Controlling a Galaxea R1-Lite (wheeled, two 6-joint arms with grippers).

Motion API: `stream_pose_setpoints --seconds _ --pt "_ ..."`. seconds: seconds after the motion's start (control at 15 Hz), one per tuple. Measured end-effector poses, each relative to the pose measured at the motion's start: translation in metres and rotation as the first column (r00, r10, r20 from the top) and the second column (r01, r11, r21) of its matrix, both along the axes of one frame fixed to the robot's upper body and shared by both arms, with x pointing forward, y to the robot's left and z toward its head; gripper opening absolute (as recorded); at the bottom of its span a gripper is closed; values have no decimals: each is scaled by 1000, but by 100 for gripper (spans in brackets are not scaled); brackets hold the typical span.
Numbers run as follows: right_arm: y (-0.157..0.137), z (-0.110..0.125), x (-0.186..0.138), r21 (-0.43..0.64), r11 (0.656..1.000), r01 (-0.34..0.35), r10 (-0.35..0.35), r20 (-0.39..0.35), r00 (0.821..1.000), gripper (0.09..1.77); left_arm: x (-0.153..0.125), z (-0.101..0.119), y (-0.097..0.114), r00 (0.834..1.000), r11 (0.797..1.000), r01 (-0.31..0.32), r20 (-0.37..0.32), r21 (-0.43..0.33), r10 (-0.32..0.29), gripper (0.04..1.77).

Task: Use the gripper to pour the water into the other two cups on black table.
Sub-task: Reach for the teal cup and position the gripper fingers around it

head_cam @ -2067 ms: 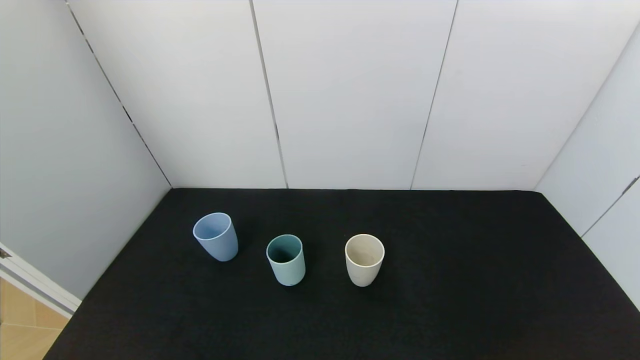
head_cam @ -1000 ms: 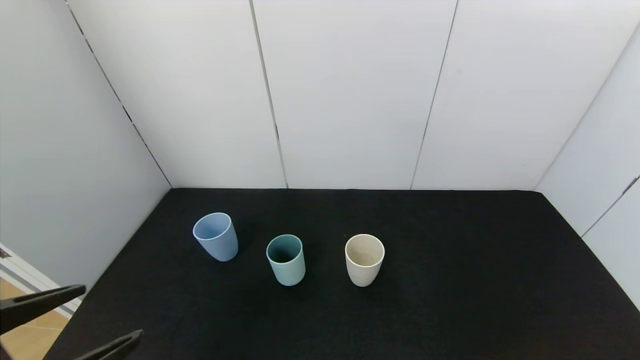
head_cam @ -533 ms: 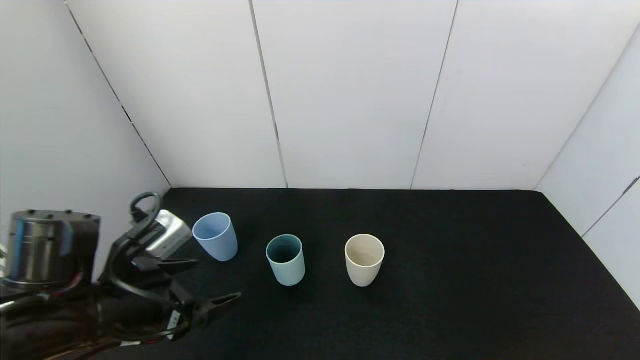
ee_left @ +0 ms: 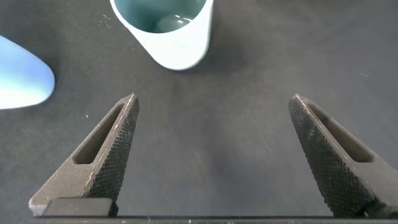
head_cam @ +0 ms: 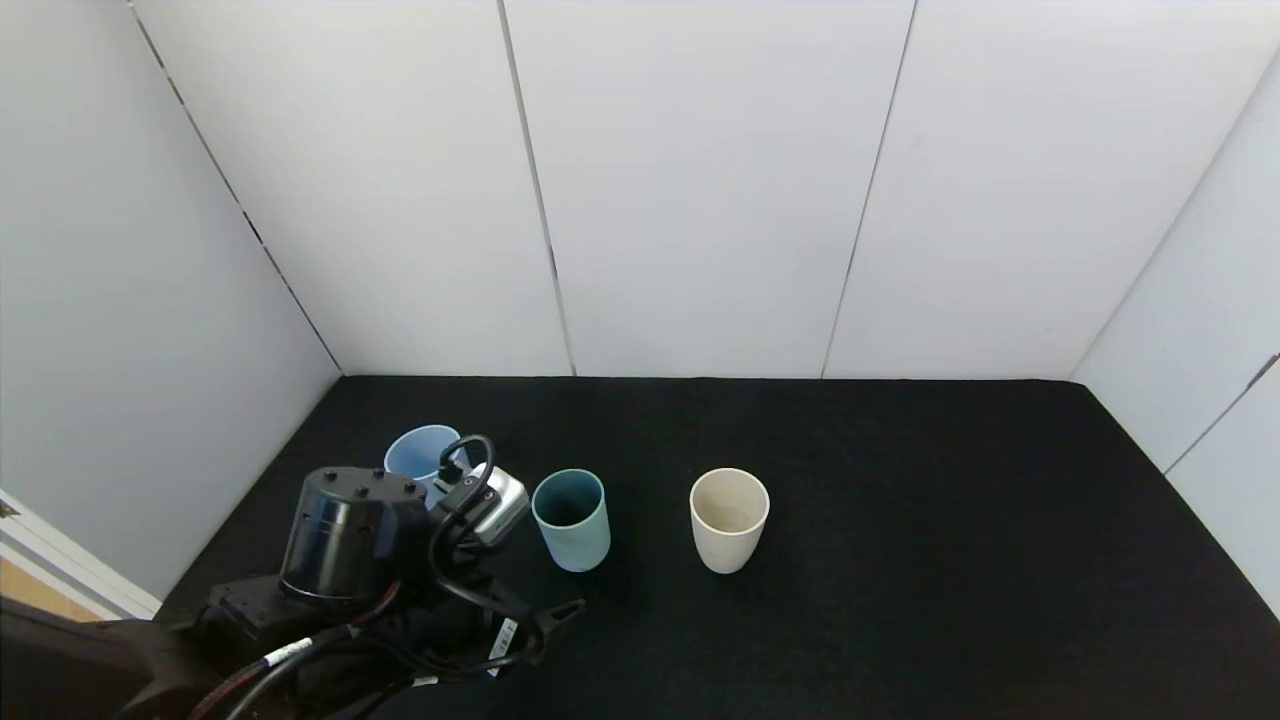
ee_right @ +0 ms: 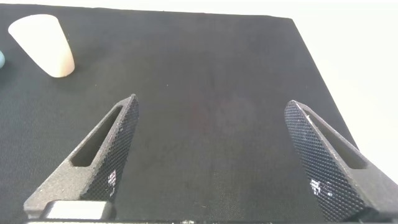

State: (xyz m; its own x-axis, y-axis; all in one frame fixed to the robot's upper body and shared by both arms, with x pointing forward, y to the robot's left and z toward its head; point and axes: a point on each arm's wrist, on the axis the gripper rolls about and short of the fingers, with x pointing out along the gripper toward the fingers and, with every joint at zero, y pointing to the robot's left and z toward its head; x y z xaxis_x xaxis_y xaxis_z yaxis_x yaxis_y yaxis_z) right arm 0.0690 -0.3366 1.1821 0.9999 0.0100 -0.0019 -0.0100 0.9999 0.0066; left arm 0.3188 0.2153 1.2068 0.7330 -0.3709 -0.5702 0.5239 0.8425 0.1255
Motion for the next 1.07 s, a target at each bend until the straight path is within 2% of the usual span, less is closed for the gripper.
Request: stream_pose_setpoints --seconds 0.33,0.73,1.07 --pt "0 0 0 0 1000 0 0 0 1000 171 22 -25 -12 992 997 -65 106 -36 68 172" --pt "0 0 0 0 1000 0 0 0 1000 171 41 -44 -20 989 995 -101 105 -23 103 172" --pt "0 0 0 0 1000 0 0 0 1000 171 60 -43 -28 984 989 -125 119 -75 133 172"
